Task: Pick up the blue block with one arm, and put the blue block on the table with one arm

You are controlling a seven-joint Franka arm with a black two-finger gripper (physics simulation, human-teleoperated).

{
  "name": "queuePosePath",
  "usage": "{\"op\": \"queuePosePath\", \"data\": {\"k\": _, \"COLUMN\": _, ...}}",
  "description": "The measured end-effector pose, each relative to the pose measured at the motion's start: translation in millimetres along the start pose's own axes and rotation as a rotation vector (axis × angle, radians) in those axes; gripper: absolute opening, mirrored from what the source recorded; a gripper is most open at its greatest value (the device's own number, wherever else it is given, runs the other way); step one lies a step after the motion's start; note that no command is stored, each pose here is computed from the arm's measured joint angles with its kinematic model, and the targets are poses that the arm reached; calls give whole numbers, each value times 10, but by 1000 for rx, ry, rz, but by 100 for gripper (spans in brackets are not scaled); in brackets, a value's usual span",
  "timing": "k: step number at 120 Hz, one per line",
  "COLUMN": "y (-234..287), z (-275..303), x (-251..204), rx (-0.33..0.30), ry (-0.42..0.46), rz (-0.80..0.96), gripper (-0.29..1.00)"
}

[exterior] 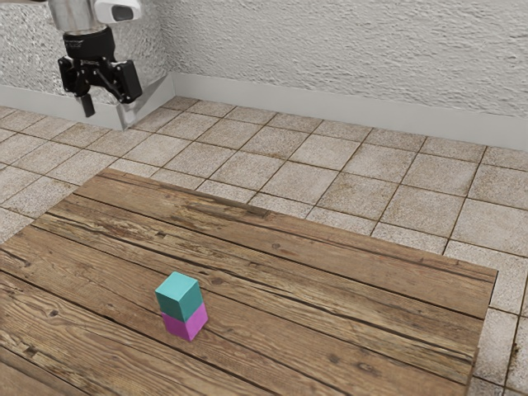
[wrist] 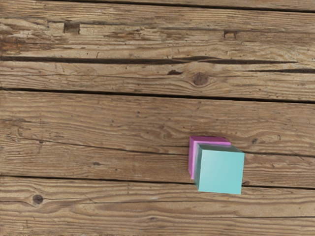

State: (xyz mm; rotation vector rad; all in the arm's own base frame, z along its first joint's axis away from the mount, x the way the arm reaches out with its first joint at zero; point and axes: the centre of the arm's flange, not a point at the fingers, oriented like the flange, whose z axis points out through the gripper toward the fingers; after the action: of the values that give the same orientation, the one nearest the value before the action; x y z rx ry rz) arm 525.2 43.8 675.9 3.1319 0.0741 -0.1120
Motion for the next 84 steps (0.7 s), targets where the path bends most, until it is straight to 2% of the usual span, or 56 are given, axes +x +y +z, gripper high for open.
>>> {"op": "queuePosePath", "data": {"k": 50, "y": -352, "z": 24, "x": -6, "rx": -8, "ry": -7, "rz": -59, "gripper": 70}}
{"op": "queuePosePath", "data": {"k": 69, "y": -336, "z": -1108, "x": -434, "rx": 18, "ry": 221, "rz": -65, "gripper": 70}}
{"op": "queuePosePath", "data": {"k": 84, "y": 49, "z": -1196, "x": -413, "rx": 11, "ry": 232, "rz": 8, "gripper": 70}}
